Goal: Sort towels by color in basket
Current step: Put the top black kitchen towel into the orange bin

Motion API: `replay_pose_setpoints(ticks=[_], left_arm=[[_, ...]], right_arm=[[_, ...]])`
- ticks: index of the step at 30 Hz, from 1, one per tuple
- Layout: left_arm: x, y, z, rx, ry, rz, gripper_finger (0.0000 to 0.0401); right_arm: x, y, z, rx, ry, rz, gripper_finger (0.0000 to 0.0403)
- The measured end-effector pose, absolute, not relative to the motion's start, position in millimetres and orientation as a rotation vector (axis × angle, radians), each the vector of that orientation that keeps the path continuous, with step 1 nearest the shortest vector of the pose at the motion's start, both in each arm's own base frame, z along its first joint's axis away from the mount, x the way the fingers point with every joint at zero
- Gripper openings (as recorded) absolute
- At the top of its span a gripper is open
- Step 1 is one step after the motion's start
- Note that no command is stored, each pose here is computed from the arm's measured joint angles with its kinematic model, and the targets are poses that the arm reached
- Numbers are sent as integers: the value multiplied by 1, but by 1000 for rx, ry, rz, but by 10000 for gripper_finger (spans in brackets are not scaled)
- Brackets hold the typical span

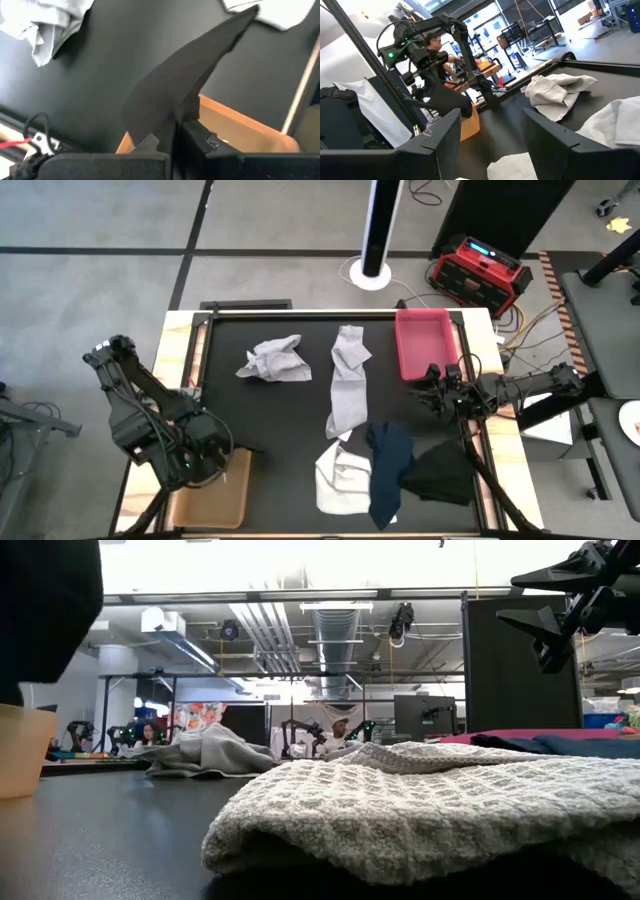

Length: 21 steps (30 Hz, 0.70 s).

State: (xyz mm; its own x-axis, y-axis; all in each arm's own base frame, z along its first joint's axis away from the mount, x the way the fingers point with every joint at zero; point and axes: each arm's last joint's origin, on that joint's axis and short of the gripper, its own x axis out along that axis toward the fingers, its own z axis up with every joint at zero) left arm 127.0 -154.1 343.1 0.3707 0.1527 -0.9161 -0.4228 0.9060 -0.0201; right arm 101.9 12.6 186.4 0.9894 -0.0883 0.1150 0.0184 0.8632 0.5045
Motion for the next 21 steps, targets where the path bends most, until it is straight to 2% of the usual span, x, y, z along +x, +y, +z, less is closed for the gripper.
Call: replay_pose_setpoints(ticks=[8,15,21], left_arm=[[119,-162,312,-291,1339,366,0],[117,-160,293,-373,1349,513,0],[120,-164,271,-289,1380,589,0]], right_arm=[[102,13,186,525,-129,-58,196],[102,12,182,518,-107,-103,196],[102,11,182,517,-107,-116,196]])
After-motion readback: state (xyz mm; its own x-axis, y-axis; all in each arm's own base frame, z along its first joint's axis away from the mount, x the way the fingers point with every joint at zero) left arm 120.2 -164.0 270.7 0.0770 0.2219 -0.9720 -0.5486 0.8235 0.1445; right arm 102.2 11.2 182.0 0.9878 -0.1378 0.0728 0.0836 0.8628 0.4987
